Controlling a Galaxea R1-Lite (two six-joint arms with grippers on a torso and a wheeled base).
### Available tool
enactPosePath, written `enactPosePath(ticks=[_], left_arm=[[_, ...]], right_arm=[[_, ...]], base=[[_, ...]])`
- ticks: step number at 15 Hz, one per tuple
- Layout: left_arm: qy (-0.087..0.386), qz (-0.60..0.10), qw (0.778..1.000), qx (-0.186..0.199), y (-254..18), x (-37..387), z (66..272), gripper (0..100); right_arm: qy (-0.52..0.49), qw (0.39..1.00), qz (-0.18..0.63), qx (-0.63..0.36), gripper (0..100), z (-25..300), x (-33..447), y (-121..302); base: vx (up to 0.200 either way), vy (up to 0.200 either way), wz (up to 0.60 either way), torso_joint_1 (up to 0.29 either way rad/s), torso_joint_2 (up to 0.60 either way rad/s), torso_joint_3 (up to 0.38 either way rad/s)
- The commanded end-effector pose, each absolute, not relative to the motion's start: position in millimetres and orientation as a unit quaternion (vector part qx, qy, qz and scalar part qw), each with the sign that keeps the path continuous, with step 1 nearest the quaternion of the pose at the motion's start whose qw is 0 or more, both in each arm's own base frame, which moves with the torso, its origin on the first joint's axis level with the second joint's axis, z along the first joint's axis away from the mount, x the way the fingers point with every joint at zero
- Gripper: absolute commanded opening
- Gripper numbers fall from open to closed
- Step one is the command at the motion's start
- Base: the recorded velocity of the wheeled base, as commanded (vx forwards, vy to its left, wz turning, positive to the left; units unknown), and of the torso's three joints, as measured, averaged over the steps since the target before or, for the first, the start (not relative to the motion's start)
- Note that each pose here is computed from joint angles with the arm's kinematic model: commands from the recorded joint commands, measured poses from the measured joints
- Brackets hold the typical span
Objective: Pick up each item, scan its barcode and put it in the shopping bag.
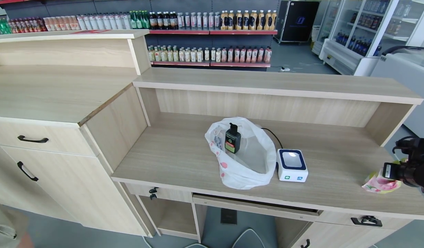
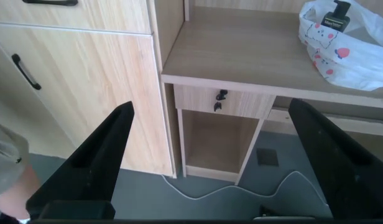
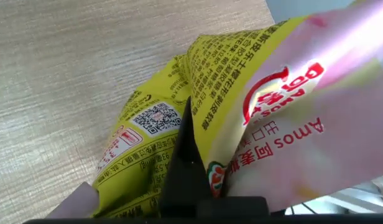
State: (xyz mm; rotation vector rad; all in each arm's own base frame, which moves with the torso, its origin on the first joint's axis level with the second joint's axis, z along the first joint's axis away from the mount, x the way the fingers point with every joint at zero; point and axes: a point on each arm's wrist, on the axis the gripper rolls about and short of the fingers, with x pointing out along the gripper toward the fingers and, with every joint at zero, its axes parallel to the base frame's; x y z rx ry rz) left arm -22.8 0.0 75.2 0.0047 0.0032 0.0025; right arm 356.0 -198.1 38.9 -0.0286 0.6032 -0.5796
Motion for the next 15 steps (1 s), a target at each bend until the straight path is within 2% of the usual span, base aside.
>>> enactPosePath(ticks=[1, 4, 5, 6, 8, 12, 13, 15], left_arm=[[0.002, 0.002, 1.0, 0.002, 0, -23, 75, 100], [0.002, 0.002, 1.0, 0.002, 0, -23, 75, 100], [0.002, 0.002, 1.0, 0.002, 0, -23, 75, 100], [0.002, 0.002, 1.0, 0.002, 0, -23, 75, 100], [0.002, 0.002, 1.0, 0.002, 0, -23, 75, 100], [0.002, 0.002, 1.0, 0.002, 0, -23, 75, 100], [0.002, 0.002, 1.0, 0.002, 0, -23, 75, 100], [0.002, 0.002, 1.0, 0.002, 0, -23, 75, 100]], right_arm=[[0.265, 0.923, -0.274, -0.047, 0, 49, 352, -192], [0.131, 0.958, -0.208, -0.145, 0, 96, 342, -168], [0.131, 0.958, -0.208, -0.145, 0, 96, 342, -168], [0.033, 0.978, -0.072, -0.192, 0, 129, 323, -148], [-0.052, 0.968, 0.065, -0.235, 0, 161, 307, -129], [-0.161, 0.913, 0.279, -0.249, 0, 218, 281, -85], [-0.187, 0.882, 0.35, -0.253, 0, 234, 270, -66], [-0.22, 0.849, 0.411, -0.249, 0, 252, 255, -32]], base=[[0.0, 0.0, 0.0, 0.0, 0.0, 0.0], [0.0, 0.0, 0.0, 0.0, 0.0, 0.0], [0.0, 0.0, 0.0, 0.0, 0.0, 0.0], [0.0, 0.0, 0.0, 0.0, 0.0, 0.0], [0.0, 0.0, 0.0, 0.0, 0.0, 0.0], [0.0, 0.0, 0.0, 0.0, 0.0, 0.0], [0.0, 0.0, 0.0, 0.0, 0.0, 0.0], [0.0, 0.0, 0.0, 0.0, 0.0, 0.0]])
